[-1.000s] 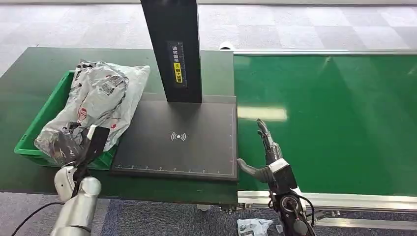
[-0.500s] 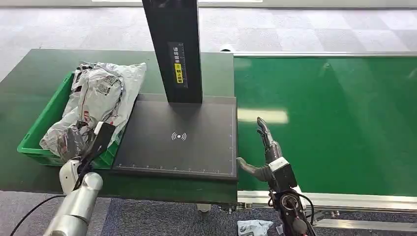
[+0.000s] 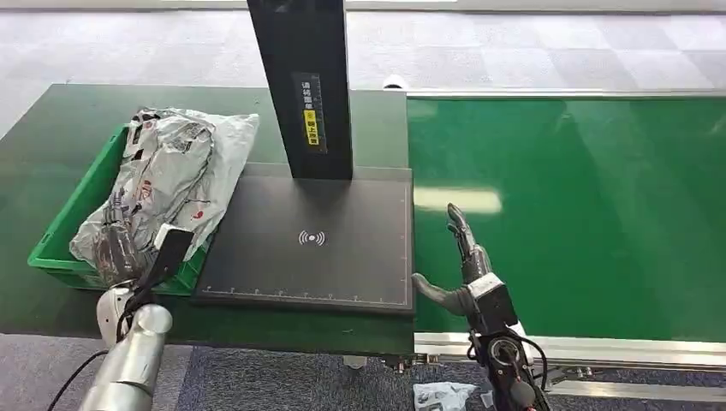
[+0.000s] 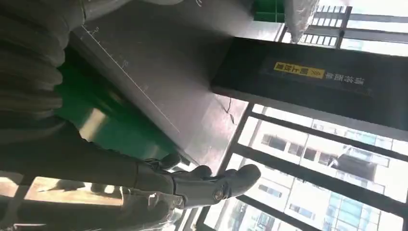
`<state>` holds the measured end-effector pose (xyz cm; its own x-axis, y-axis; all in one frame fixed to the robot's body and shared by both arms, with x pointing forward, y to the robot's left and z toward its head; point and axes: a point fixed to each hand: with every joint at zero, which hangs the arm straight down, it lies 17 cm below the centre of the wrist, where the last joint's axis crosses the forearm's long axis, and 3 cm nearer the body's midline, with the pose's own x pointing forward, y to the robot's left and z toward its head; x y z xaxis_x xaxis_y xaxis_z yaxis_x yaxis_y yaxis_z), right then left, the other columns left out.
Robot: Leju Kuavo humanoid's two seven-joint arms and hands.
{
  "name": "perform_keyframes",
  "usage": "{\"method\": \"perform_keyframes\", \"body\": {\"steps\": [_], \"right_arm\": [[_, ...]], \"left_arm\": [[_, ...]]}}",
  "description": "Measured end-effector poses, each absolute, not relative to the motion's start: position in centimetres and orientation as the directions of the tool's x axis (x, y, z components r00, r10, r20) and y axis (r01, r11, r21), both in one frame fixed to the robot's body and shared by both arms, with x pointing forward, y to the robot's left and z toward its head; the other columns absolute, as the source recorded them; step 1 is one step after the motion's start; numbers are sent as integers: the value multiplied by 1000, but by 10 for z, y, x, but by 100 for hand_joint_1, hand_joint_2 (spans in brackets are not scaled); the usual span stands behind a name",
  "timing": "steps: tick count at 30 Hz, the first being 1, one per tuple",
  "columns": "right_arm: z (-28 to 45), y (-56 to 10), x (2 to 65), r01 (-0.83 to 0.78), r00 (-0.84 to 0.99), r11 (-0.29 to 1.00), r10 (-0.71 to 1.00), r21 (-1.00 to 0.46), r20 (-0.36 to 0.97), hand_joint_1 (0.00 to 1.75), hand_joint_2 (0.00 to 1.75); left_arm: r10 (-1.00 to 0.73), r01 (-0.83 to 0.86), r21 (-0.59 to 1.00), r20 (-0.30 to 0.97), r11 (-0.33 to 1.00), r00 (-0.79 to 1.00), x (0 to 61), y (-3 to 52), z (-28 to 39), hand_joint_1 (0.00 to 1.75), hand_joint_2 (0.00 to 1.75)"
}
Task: Moved the parcel from conveyor to table for the left to box.
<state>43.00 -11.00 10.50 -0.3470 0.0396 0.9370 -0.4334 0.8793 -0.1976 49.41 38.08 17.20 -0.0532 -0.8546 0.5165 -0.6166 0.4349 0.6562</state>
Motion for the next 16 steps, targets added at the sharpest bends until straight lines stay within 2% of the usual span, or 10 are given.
{"method": "perform_keyframes", "body": {"steps": [2,16], "right_arm": [[106,-110,431,-433,-349,879,38,-197,936,0,175],[112,-113,434,-420,-363,888,22,-185,931,0,175]], "left_arm": [[-869,-669,613,485,421,-102,485,379,193,0,175],[-860,-848,425,505,316,-67,438,414,258,0,175]]}}
